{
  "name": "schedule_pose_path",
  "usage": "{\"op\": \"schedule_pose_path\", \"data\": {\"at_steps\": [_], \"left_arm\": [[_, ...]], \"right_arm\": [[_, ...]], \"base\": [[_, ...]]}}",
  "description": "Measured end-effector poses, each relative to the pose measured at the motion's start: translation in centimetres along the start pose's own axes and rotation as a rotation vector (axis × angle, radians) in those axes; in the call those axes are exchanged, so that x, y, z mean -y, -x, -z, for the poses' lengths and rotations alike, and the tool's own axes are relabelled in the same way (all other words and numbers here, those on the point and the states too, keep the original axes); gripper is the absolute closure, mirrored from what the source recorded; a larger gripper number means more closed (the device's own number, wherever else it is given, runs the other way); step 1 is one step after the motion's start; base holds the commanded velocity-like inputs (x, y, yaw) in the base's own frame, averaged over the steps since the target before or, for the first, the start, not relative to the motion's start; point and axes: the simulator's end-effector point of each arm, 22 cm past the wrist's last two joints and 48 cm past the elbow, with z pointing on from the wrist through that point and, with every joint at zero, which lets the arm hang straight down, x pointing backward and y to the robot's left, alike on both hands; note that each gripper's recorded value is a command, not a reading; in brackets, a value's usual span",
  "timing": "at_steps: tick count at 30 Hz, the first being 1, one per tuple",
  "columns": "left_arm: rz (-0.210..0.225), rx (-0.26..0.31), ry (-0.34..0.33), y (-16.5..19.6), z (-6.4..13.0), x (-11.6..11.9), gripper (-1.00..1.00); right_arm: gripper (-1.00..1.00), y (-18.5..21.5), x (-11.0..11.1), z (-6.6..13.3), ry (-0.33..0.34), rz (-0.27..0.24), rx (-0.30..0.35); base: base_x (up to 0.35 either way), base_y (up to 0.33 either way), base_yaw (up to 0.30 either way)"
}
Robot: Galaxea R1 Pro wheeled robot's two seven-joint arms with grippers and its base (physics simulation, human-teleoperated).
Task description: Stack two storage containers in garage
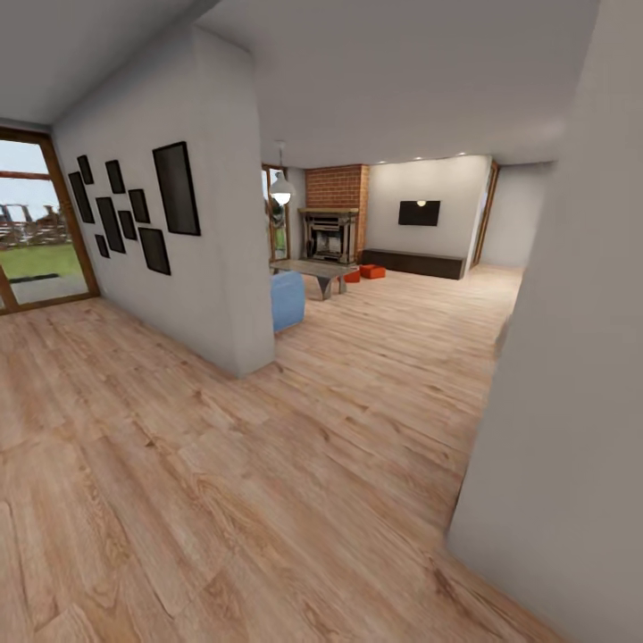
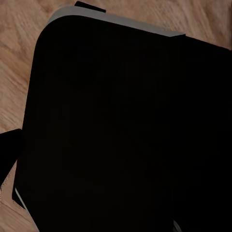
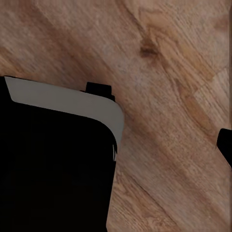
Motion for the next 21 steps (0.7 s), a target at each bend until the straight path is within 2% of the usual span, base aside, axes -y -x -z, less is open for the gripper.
{"op": "schedule_pose_path", "data": {"at_steps": [21], "left_arm": [[-0.01,0.0,-0.001,-0.01,0.0,0.05,-1.0]], "right_arm": [[-1.0,0.07,-0.11,0.0,0.005,0.003,0.002]], "base": [[0.322,0.0,0.0]]}}
